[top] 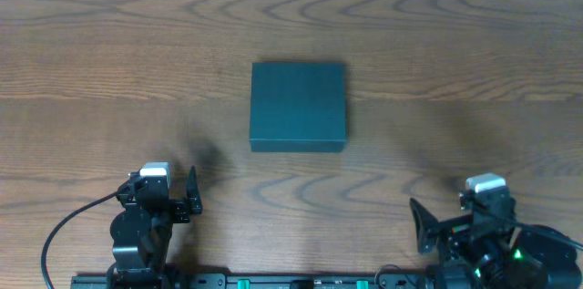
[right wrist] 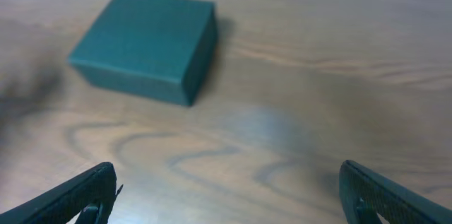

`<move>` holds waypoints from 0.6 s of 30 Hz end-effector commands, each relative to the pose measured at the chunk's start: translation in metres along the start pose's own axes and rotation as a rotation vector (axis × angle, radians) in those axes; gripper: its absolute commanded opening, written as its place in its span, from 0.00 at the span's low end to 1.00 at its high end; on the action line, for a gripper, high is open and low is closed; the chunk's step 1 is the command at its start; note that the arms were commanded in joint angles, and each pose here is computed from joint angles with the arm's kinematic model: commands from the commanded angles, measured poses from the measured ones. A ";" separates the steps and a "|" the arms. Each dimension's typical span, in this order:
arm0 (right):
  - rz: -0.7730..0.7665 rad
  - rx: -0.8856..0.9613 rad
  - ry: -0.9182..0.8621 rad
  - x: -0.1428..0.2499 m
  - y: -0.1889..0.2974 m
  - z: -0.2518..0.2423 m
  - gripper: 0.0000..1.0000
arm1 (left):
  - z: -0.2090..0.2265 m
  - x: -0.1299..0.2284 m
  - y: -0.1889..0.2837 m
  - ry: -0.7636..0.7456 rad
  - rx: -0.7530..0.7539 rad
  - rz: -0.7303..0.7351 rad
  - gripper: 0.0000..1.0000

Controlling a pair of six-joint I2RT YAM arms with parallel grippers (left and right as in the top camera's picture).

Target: Pack container

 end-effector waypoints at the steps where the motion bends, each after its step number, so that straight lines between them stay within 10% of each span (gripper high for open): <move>1: -0.031 0.095 0.034 0.005 -0.013 -0.015 0.99 | 0.000 0.006 -0.003 -0.013 -0.009 0.012 0.95; 18: -0.036 0.127 0.043 0.086 -0.089 -0.048 0.99 | 0.000 0.006 -0.003 -0.013 -0.009 0.012 0.95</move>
Point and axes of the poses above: each gripper's point midway between its finger pads, its own y axis back along the fingers, its own z axis along the line the jaws close on, x = y × z, the point moved 6 cm from there along y, back along the fingers, and after that the axes turned 13 degrees about -y, right-handed, at the moved point
